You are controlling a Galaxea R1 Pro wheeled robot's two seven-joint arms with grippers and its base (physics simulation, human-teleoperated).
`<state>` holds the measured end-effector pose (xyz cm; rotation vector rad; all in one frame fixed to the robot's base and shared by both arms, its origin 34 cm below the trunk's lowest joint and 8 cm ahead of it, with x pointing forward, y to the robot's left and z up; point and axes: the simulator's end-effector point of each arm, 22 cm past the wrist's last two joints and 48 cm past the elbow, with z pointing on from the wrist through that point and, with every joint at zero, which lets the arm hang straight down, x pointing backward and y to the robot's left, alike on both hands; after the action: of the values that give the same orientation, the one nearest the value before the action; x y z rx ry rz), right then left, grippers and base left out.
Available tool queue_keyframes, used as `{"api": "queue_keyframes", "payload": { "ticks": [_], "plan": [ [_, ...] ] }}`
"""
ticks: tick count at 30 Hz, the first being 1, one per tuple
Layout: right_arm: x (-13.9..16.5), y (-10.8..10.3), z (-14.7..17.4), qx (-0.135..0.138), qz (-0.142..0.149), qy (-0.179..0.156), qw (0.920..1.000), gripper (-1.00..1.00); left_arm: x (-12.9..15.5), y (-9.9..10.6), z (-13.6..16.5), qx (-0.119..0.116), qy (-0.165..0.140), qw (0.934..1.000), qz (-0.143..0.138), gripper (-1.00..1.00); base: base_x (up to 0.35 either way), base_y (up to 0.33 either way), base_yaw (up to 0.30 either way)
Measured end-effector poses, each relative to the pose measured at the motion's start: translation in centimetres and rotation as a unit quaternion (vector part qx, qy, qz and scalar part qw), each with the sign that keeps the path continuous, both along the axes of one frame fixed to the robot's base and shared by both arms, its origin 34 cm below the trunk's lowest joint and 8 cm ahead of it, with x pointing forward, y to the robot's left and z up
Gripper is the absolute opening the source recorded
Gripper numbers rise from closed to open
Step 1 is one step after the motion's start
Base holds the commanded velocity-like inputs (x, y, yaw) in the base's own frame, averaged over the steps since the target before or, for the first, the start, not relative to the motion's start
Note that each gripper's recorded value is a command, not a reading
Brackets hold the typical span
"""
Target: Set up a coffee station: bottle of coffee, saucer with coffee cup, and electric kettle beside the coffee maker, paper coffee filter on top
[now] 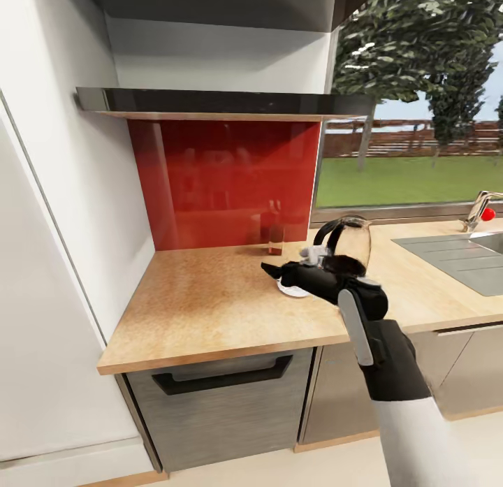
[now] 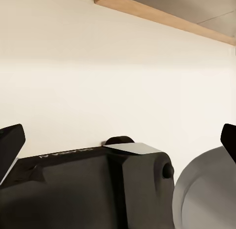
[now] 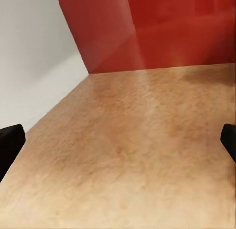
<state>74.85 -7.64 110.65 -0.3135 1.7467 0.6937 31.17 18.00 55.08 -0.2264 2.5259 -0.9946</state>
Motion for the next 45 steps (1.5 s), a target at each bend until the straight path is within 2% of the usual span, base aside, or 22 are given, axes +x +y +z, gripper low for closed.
{"api": "queue_keyframes", "payload": {
  "ticks": [1,4,5,7,8,11,13,14,15,16,19,22,45],
  "plan": [
    [0.5,0.1,-0.1,-0.005,-0.011,0.003,0.9999,1.00,0.0,0.0,0.0,0.000,0.000,1.0000,0.000,1.00,0.000,0.000,0.000],
    [4.2,0.1,-1.5,-0.036,-0.083,0.027,0.9956,1.00,0.0,0.1,0.0,0.000,0.000,1.0000,0.001,1.00,0.000,0.000,0.000],
    [4.8,0.0,-1.8,-0.042,-0.094,0.029,0.9942,1.00,0.0,0.1,0.0,0.000,0.000,1.0000,0.001,1.00,0.000,0.000,0.000],
    [6.3,-0.3,-3.0,-0.066,-0.126,0.033,0.9893,1.00,0.0,0.1,0.0,0.001,0.000,1.0000,0.001,1.00,0.000,0.000,0.000],
    [7.9,-1.0,-3.9,-0.091,-0.160,0.033,0.9824,1.00,0.0,0.1,0.0,0.001,0.000,1.0000,0.001,1.00,0.000,0.000,0.000],
    [9.2,-2.4,-4.8,-0.109,-0.198,0.035,0.9735,1.00,0.0,0.1,0.0,0.001,0.000,1.0000,0.001,1.00,0.000,0.000,0.000],
    [10.4,-4.5,-6.1,-0.128,-0.249,0.036,0.9594,1.00,0.0,0.1,0.0,0.001,0.000,1.0000,0.001,1.00,0.000,0.000,0.000],
    [10.6,-5.0,-6.3,-0.132,-0.259,0.035,0.9563,1.00,0.0,0.1,0.0,0.001,0.000,1.0000,0.001,1.00,0.000,0.000,0.000],
    [10.9,-5.9,-6.6,-0.140,-0.278,0.031,0.9499,1.00,0.0,0.1,0.0,0.001,0.000,1.0000,0.001,1.00,0.000,0.000,0.000],
    [11.2,-8.0,-6.9,-0.162,-0.321,0.018,0.9330,1.00,0.0,0.1,0.0,0.000,0.000,1.0000,0.001,1.00,0.000,0.000,0.000],
    [11.3,-9.1,-7.1,-0.175,-0.340,0.013,0.9239,1.00,0.0,0.2,0.0,0.001,0.000,1.0000,0.001,1.00,0.000,0.000,0.000],
    [11.3,-9.7,-7.2,-0.181,-0.349,0.011,0.9194,1.00,0.0,0.2,0.0,0.001,0.000,1.0000,0.001,1.00,0.000,0.000,0.000],
    [11.4,-10.0,-7.2,-0.182,-0.352,0.010,0.9182,1.00,0.1,0.4,0.0,0.001,0.000,1.0000,0.003,1.00,0.104,-0.019,0.000]
  ]
}}
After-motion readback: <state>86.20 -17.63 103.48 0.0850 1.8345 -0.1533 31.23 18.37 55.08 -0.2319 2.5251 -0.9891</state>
